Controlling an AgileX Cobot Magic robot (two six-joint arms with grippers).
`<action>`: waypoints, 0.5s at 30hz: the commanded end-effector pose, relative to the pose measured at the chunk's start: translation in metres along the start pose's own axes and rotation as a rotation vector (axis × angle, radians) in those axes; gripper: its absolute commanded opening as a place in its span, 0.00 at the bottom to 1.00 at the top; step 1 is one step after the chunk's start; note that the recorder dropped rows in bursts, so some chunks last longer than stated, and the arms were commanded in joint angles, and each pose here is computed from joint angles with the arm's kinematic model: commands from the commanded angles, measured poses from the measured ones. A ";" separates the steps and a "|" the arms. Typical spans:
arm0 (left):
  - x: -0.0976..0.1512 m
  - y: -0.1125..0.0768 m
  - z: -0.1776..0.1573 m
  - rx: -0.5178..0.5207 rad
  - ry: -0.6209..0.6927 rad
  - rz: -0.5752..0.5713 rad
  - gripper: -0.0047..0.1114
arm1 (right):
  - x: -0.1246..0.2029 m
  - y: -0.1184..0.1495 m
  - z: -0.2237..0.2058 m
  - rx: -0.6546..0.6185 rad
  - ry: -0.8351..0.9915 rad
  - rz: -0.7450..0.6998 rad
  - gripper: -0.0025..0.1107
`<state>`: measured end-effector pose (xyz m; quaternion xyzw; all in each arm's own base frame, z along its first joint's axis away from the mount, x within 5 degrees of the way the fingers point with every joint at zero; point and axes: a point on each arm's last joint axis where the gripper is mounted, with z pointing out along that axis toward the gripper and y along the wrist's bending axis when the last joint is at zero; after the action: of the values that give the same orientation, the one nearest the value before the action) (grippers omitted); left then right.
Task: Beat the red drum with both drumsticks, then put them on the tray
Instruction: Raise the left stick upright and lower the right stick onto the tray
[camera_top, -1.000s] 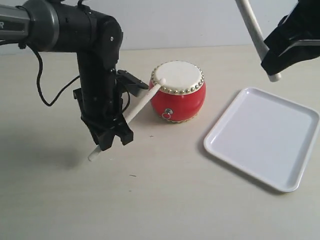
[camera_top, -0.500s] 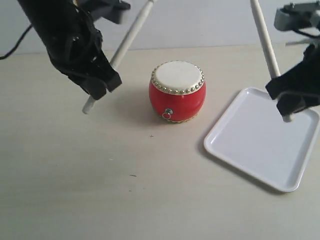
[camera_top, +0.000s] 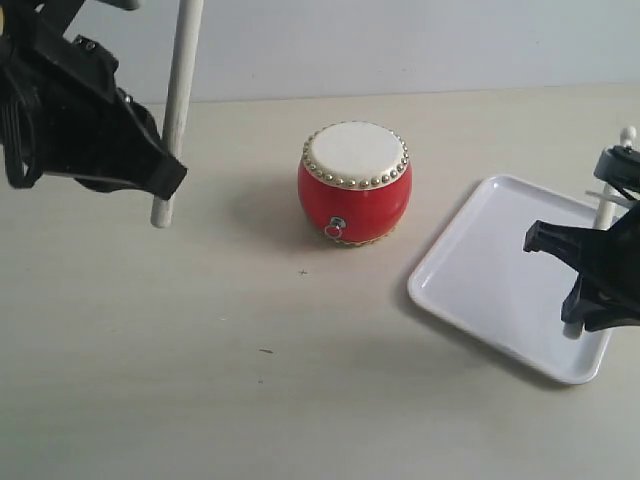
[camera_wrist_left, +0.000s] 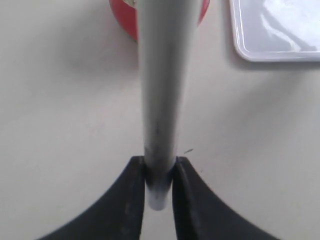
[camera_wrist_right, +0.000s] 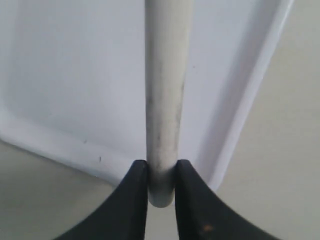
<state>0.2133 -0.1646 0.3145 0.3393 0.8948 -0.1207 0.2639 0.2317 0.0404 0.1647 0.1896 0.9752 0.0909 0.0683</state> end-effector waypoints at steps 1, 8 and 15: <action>0.015 -0.002 -0.004 0.007 -0.005 -0.015 0.04 | -0.007 -0.007 0.016 -0.060 0.072 0.048 0.02; 0.023 -0.003 -0.004 0.006 -0.005 -0.016 0.04 | -0.012 -0.017 0.029 -0.079 0.129 0.091 0.02; 0.021 -0.002 -0.004 0.003 -0.026 -0.012 0.04 | -0.014 -0.017 0.032 -0.075 0.124 0.111 0.02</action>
<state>0.1970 -0.1525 0.3041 0.3377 0.8953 -0.1200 0.2646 0.2415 0.0257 0.1315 0.2299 0.9628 0.1422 0.0011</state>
